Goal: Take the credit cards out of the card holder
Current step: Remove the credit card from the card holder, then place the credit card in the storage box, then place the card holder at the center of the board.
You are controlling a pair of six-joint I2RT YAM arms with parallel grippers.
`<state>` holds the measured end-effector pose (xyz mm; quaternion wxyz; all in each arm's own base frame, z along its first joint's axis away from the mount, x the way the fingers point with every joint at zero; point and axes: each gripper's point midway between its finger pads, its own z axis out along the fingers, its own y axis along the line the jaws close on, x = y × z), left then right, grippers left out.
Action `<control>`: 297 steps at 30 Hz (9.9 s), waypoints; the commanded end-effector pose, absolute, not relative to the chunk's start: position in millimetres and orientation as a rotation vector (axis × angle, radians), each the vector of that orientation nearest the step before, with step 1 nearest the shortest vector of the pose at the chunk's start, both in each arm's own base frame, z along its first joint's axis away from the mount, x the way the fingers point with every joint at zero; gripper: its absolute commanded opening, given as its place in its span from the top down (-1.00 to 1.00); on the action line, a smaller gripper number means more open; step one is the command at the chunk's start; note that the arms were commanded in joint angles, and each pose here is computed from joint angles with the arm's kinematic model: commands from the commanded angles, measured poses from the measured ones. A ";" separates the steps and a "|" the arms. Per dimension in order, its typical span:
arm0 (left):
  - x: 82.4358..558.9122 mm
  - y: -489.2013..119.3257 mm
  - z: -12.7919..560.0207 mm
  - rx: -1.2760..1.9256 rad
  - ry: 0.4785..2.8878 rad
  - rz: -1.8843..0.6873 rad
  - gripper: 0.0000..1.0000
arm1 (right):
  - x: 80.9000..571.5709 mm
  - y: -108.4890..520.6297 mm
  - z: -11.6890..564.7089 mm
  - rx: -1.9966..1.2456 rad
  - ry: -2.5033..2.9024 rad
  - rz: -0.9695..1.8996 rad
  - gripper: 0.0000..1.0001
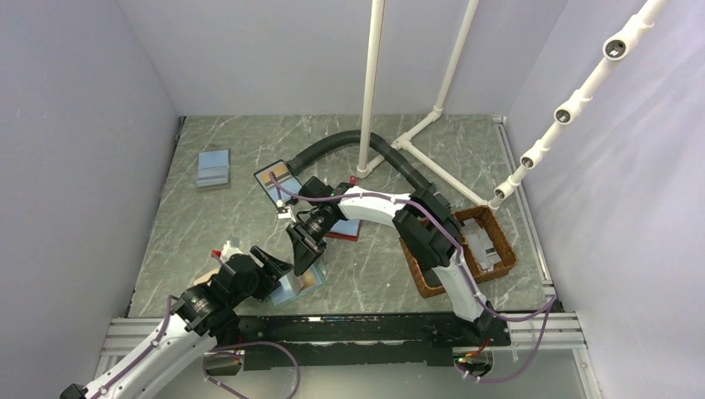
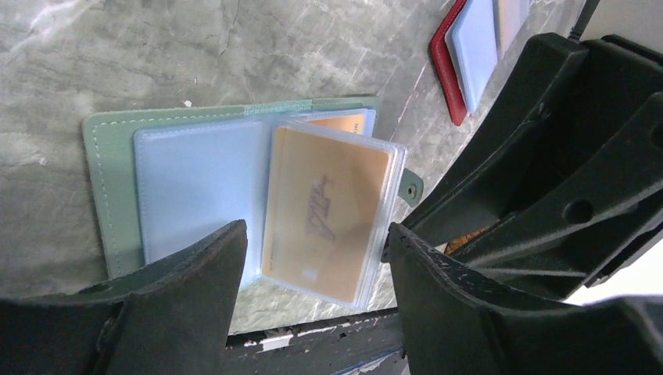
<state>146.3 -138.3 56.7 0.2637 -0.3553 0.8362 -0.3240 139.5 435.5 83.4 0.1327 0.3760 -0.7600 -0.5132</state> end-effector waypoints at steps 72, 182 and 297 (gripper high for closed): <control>135.7 -110.6 51.8 -1.064 2.199 -0.810 1.00 | 181.0 431.1 83.1 1.473 -2.634 -1.117 -0.05; 171.0 -152.0 212.9 -0.418 1.674 -1.198 1.00 | 179.6 377.7 208.4 1.061 -1.913 -2.057 1.00; 332.0 37.2 114.7 -0.898 2.227 -0.341 -0.30 | 238.3 149.6 176.0 1.761 -2.989 -0.995 0.52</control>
